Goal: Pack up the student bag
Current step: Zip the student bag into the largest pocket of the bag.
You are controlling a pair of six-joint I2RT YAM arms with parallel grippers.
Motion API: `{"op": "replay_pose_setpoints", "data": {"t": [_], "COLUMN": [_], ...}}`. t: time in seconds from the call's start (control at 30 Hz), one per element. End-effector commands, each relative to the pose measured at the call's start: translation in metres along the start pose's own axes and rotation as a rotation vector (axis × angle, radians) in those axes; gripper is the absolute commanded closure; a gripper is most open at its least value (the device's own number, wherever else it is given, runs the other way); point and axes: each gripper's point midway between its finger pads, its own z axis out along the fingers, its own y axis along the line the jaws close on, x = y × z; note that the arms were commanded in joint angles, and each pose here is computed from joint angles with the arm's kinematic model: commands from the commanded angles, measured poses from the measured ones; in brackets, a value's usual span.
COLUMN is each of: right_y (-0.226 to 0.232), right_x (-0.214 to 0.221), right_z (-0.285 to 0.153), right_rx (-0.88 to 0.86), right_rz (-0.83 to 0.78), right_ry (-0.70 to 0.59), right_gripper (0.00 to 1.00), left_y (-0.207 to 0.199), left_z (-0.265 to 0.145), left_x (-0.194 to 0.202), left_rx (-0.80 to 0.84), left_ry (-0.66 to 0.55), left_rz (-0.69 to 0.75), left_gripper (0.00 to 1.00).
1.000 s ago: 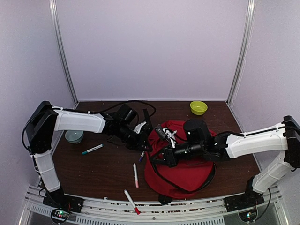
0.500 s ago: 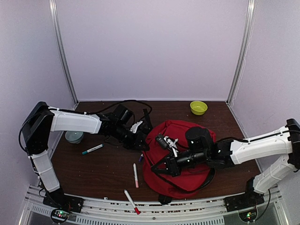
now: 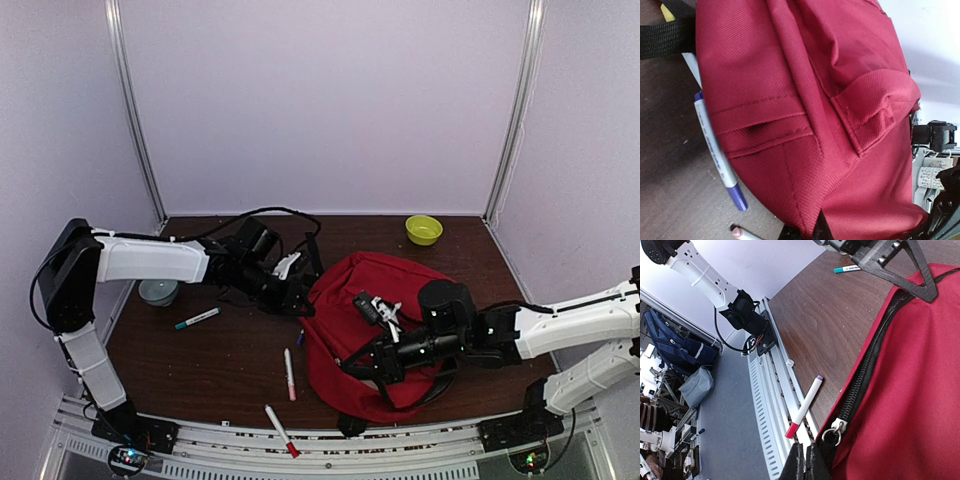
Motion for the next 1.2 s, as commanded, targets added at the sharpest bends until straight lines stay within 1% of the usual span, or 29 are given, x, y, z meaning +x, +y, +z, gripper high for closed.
{"op": "replay_pose_setpoints", "data": {"t": [0.0,0.23,0.5,0.63,0.93,1.07,1.17], "right_y": [-0.001,-0.01,-0.035,-0.045,-0.049,-0.053,-0.053], "right_x": [0.015,0.03,0.051,0.055,0.034,0.025,0.018], "right_z": [-0.012,-0.03,-0.046,-0.053,-0.054,-0.044,-0.034], "right_rx": [0.02,0.065,0.151,0.178,0.217,0.227,0.224], "right_rz": [0.019,0.041,0.085,0.103,0.086,0.089,0.093], "right_ry": [0.014,0.002,-0.027,-0.059,-0.114,-0.122,-0.118], "right_gripper": [1.0,1.0,1.0,1.0,1.0,1.0,1.0], "left_y": [0.01,0.012,0.009,0.011,0.011,0.015,0.022], "left_z": [-0.029,-0.036,-0.04,-0.04,-0.029,-0.03,-0.04], "left_x": [-0.02,-0.015,-0.019,-0.021,-0.035,-0.055,-0.076], "left_rx": [-0.074,-0.095,-0.099,-0.11,-0.107,-0.119,-0.132], "left_ry": [-0.11,-0.123,-0.137,-0.138,-0.137,-0.146,-0.175], "left_rz": [0.055,0.087,0.119,0.122,0.137,0.148,0.151], "left_gripper": [1.0,1.0,1.0,1.0,1.0,1.0,1.0]}}
